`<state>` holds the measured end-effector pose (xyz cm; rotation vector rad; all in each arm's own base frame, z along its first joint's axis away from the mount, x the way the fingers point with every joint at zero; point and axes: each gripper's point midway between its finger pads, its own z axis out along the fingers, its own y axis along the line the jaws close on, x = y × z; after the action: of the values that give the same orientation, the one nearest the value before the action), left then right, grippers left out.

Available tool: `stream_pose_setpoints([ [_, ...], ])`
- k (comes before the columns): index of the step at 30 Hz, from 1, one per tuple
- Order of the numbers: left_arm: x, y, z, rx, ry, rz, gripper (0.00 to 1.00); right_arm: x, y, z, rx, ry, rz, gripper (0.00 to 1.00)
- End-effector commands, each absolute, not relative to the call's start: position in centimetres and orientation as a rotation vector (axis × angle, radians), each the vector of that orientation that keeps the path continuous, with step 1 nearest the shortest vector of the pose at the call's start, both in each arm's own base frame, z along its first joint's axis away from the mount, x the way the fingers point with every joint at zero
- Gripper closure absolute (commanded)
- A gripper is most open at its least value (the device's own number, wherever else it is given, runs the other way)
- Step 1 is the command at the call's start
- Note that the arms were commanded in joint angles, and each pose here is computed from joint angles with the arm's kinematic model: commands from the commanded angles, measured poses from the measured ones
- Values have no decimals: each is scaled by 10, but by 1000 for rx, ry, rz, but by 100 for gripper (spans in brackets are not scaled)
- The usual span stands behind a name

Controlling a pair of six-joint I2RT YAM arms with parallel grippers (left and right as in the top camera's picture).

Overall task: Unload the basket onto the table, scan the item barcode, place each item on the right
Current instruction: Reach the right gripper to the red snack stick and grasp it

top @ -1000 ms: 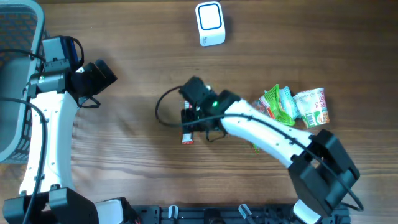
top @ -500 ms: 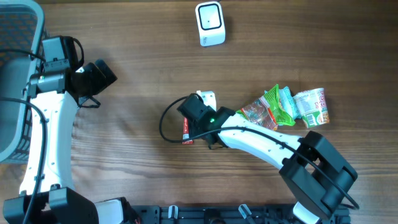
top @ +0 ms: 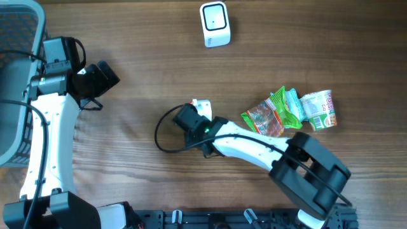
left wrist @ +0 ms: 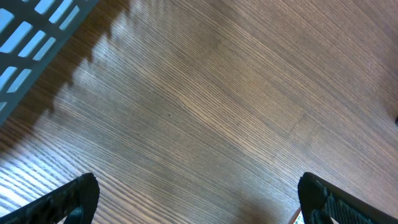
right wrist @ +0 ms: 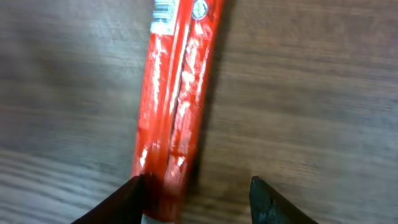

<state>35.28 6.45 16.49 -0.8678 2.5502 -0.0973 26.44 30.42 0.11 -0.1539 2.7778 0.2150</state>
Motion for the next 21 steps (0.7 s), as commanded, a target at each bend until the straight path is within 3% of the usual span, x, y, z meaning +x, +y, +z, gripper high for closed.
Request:
stream_pose_setpoints([
  [1,354,66,169,-856,2538,-101,0,267,284,-21,-97,2797,91,47],
  [9,354,66,169,-856,2538,-101,0,298,253,-17,-66,2769,10,46],
  [15,354,66,169,-856,2538,-101,0,297,282,3,-214,2780,222,45],
  [21,354,66,169,-856,2538,-101,0,292,289,33,-117,2782,330,49],
])
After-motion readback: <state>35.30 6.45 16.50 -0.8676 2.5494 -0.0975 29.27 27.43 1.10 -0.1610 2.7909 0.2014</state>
